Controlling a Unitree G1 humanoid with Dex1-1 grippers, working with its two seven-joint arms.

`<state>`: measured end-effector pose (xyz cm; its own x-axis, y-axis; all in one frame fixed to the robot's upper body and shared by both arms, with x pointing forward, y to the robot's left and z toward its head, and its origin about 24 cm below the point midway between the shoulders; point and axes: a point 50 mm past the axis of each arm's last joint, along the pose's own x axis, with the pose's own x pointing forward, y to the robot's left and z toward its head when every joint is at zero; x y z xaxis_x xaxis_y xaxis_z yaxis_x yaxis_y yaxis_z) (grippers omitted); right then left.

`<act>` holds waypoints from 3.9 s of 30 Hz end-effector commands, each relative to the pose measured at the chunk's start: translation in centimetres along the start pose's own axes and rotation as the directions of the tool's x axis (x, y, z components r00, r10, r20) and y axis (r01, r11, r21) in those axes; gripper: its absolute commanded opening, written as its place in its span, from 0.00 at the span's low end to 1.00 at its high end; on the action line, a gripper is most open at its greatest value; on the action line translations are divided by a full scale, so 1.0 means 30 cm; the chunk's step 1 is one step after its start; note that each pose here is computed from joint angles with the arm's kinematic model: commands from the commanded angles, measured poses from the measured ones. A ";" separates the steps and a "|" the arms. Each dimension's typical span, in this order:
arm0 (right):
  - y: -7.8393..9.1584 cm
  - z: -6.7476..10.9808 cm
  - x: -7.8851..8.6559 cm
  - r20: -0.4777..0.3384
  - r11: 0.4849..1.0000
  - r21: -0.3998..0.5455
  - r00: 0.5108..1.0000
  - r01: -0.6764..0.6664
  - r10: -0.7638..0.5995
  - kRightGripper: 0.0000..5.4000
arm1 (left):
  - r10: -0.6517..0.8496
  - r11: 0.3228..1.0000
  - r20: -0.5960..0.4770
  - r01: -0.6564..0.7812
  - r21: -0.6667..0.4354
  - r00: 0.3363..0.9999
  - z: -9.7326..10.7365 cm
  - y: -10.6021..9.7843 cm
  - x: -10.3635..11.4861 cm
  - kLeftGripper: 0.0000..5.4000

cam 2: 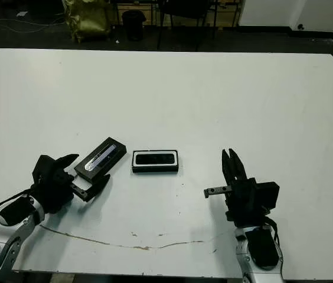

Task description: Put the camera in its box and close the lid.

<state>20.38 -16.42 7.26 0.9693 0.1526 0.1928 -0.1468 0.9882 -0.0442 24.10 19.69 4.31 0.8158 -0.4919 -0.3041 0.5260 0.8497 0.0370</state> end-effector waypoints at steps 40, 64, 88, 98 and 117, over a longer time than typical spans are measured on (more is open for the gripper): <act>-0.005 -0.014 -0.013 -0.020 1.000 -0.005 1.000 0.024 -0.024 0.00 | -0.119 0.952 -0.230 0.177 0.251 0.966 0.151 0.089 -0.031 0.45; -0.013 -0.021 -0.012 -0.046 1.000 0.004 0.999 0.027 -0.027 0.00 | -0.494 0.736 -0.151 0.504 0.452 0.856 0.538 0.158 0.160 0.45; -0.009 -0.037 -0.023 -0.077 0.999 0.008 0.996 0.047 -0.047 0.00 | -0.703 0.510 -0.316 0.762 0.398 0.637 0.451 -0.058 0.340 0.45; -0.001 -0.039 -0.030 -0.086 0.998 -0.002 0.995 0.058 -0.058 0.00 | -0.632 0.499 -0.414 0.753 0.429 0.655 0.424 -0.057 0.350 0.45; 0.005 -0.036 -0.034 -0.112 0.997 0.010 0.991 0.078 -0.077 0.00 | -0.565 0.488 -0.500 0.754 0.440 0.657 0.450 -0.056 0.358 0.45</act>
<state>19.80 -16.26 6.44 0.9879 0.0922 0.1244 -0.0901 0.9957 -0.0220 35.12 10.04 14.03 0.1209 -0.7322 -0.6702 0.9731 -0.0461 0.2259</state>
